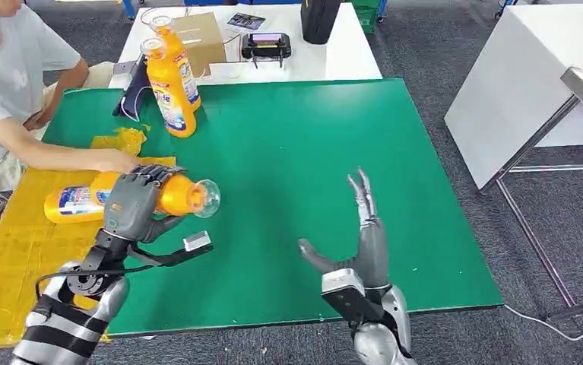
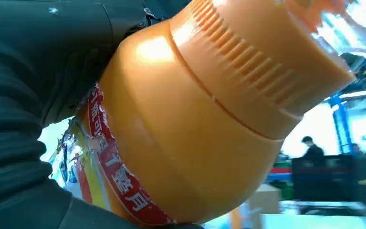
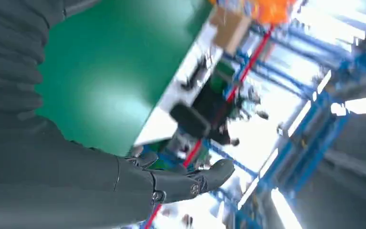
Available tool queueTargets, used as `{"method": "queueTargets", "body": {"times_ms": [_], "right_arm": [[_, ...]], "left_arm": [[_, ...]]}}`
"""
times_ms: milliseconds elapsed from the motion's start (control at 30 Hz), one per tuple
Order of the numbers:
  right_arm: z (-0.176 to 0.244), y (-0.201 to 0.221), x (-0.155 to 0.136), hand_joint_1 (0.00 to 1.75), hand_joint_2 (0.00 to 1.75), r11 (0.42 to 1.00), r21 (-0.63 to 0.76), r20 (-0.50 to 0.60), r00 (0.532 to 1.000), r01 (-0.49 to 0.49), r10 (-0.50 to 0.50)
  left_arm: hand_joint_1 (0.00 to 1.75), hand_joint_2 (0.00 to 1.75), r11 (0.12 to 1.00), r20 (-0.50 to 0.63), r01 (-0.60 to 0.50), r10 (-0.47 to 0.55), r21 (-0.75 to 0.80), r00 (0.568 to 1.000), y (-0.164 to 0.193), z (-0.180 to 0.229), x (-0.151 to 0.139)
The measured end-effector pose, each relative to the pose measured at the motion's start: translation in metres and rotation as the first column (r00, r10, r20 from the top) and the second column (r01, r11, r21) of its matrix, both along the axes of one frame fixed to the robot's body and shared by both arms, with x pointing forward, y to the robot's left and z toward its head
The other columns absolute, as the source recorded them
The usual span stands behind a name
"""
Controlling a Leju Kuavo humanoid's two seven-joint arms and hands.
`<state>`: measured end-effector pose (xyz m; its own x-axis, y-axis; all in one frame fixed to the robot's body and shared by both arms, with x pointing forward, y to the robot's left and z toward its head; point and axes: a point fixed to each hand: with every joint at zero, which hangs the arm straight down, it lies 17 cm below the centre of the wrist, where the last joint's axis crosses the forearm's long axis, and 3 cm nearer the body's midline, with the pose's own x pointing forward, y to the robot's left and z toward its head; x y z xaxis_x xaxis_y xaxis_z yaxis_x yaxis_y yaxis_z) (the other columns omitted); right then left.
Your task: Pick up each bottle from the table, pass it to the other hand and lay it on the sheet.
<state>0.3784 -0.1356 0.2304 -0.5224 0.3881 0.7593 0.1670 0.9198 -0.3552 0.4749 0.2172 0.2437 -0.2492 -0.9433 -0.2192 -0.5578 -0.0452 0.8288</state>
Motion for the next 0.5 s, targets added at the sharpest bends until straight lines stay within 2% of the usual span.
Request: {"method": "queueTargets", "body": {"times_ms": [133, 333, 500], "right_arm": [[0.007, -0.019, -0.006, 0.00, 1.75, 0.999, 0.017, 0.019, 0.999, 0.044, -0.044], [0.005, -0.033, -0.012, 0.00, 1.75, 0.996, 0.021, 0.020, 0.996, 0.082, -0.082], [0.005, -0.036, -0.012, 0.00, 1.75, 0.996, 0.017, 0.022, 0.996, 0.089, -0.089]], "left_arm": [[1.75, 1.75, 0.998, 0.030, -0.057, 0.057, 0.010, 0.998, 0.024, 0.009, 0.002], [1.75, 1.75, 0.991, 0.167, -0.123, 0.128, -0.044, 0.978, 0.048, 0.050, -0.011], [1.75, 1.75, 0.979, 0.163, -0.197, 0.203, -0.048, 0.966, 0.068, 0.053, -0.008]]}}
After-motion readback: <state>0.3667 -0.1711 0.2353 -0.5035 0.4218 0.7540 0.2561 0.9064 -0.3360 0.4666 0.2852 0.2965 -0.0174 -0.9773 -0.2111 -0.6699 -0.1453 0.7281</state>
